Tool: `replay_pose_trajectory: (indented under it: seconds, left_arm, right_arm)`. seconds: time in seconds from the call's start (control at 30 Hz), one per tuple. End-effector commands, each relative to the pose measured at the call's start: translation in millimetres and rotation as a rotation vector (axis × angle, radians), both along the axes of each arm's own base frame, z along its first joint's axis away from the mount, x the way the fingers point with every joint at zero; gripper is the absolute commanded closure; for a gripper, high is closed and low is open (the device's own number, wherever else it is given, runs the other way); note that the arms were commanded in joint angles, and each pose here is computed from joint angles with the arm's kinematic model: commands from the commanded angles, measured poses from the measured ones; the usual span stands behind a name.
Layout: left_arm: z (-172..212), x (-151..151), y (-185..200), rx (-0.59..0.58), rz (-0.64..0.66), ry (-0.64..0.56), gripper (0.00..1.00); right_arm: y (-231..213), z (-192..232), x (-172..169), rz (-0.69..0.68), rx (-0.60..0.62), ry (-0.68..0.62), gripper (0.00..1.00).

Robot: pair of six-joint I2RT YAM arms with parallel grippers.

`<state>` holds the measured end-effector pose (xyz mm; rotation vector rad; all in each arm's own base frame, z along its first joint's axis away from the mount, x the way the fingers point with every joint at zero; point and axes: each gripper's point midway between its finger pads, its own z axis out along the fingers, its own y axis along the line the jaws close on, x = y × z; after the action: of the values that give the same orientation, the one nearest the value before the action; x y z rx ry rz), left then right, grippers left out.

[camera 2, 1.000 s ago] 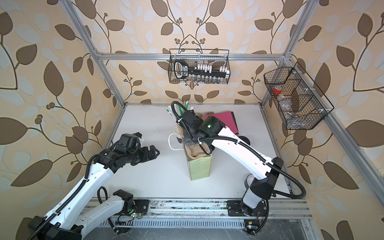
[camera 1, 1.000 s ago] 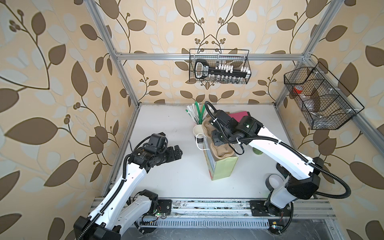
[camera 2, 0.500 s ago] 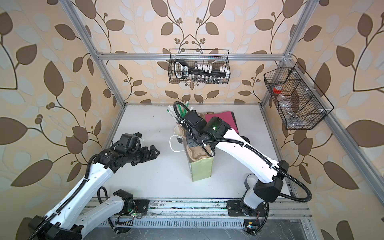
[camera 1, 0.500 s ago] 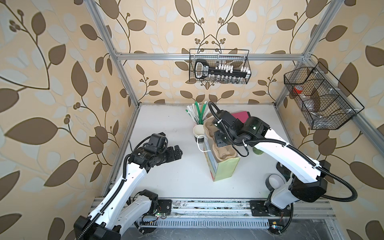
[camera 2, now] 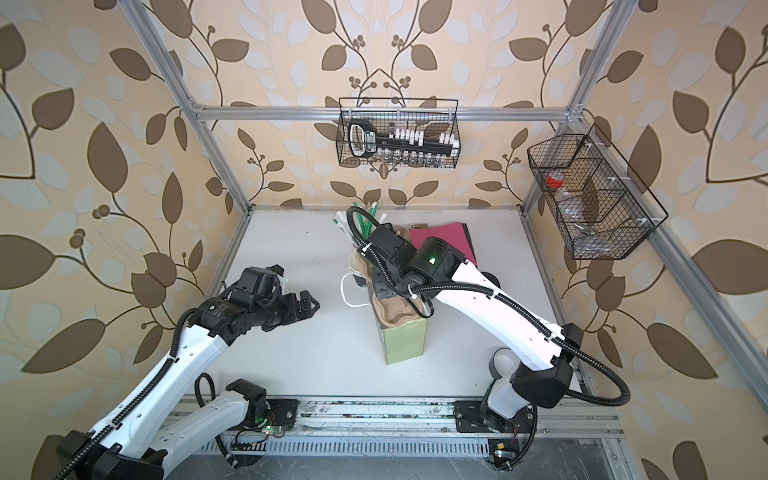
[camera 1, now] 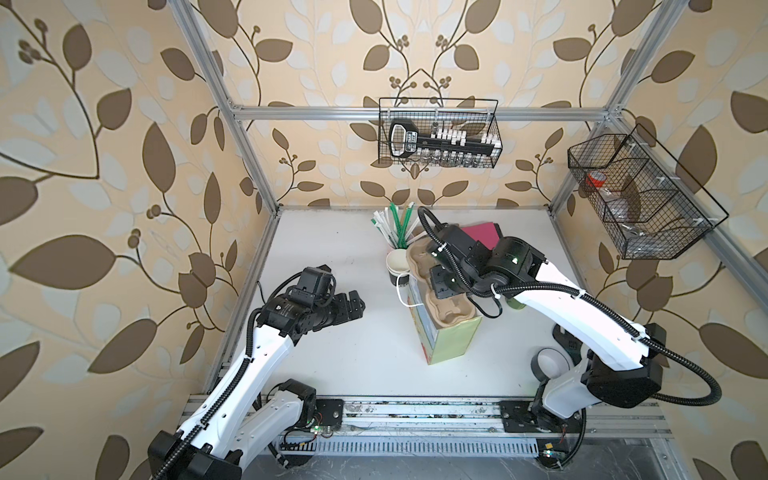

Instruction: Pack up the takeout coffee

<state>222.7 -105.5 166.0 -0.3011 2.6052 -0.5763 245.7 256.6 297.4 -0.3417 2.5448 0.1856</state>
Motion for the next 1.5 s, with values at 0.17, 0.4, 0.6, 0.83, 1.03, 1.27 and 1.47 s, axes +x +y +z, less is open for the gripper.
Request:
replay_pose_trajectory:
  seconds: [0.17,0.4,0.6,0.83,1.03,1.27,1.47]
  left_arm:
    - [2,-1,-2,0.01,-0.024,-0.006,0.01]
    - [3,-1,-2,0.01,-0.024,-0.006,0.01]
    - [2,-1,-1,0.012,-0.024,-0.006,0.01]
    - [2,-1,-1,0.014,-0.023,-0.002,0.01]
    - [2,-1,-1,0.014,-0.022,-0.002,0.01]
    - [1,-1,-1,0.015,-0.021,0.002,0.01]
    - [1,-1,0,0.018,-0.019,0.002,0.01]
  right_arm:
    - [-13,-14,-8,-0.016,-0.034,0.031,0.71]
    - [-15,-20,-11,-0.011,-0.049,0.038,0.71]
    - [-20,-18,-15,-0.011,-0.049,0.037,0.71]
    - [-21,3,-19,-0.005,-0.02,0.014,0.71]
    - [-26,9,-23,-0.006,-0.015,0.01,0.71]
    - [-30,-2,-29,0.007,-0.031,0.038,0.71]
    - [-25,-22,-33,0.026,-0.045,0.072,0.71]
